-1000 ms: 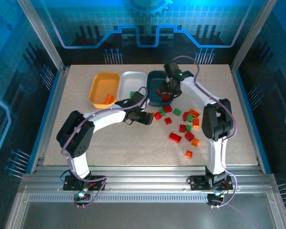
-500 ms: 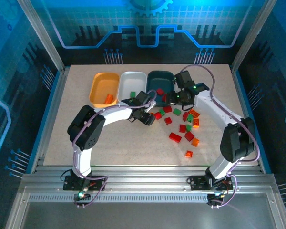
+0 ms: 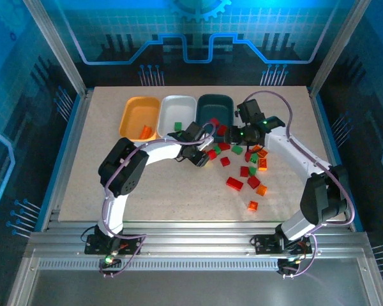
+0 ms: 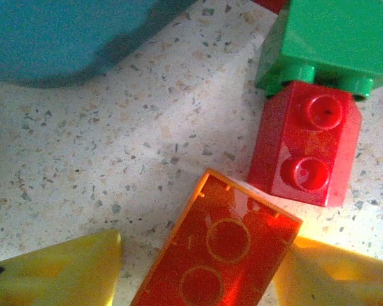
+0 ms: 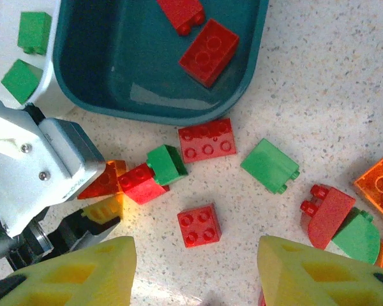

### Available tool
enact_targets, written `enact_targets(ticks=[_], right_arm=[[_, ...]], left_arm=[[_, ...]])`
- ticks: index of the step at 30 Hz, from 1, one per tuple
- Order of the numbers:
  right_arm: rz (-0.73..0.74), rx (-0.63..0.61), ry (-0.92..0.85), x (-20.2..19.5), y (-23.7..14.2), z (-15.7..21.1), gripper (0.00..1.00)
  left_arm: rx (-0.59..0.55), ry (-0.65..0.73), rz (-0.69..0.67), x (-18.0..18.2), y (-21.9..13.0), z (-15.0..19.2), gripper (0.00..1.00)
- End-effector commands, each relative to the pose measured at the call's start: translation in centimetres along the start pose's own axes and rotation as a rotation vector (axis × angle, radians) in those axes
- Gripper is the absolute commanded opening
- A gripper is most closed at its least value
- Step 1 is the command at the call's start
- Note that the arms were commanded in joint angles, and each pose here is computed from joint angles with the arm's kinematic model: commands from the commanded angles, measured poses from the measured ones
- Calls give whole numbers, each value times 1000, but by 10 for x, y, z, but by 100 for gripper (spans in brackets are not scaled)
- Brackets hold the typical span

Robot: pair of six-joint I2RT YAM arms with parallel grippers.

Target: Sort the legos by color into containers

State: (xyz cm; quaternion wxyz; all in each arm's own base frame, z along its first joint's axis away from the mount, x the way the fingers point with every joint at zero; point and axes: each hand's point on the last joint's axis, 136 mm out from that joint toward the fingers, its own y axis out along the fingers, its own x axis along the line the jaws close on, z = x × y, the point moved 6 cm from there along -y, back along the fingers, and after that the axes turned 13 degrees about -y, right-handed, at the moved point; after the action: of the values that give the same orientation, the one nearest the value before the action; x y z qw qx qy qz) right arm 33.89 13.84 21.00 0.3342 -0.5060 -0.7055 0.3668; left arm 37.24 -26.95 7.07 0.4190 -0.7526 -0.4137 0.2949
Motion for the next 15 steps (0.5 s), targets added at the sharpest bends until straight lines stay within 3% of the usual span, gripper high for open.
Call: enact_targets(ticks=[1, 15], right_arm=[[-18, -17, 10, 0, -6, -1, 54], [-19, -20, 9, -1, -4, 0, 54]], left_arm=[[0, 44, 25, -10, 7, 0, 56], [25, 92, -12, -23, 5, 16, 36]])
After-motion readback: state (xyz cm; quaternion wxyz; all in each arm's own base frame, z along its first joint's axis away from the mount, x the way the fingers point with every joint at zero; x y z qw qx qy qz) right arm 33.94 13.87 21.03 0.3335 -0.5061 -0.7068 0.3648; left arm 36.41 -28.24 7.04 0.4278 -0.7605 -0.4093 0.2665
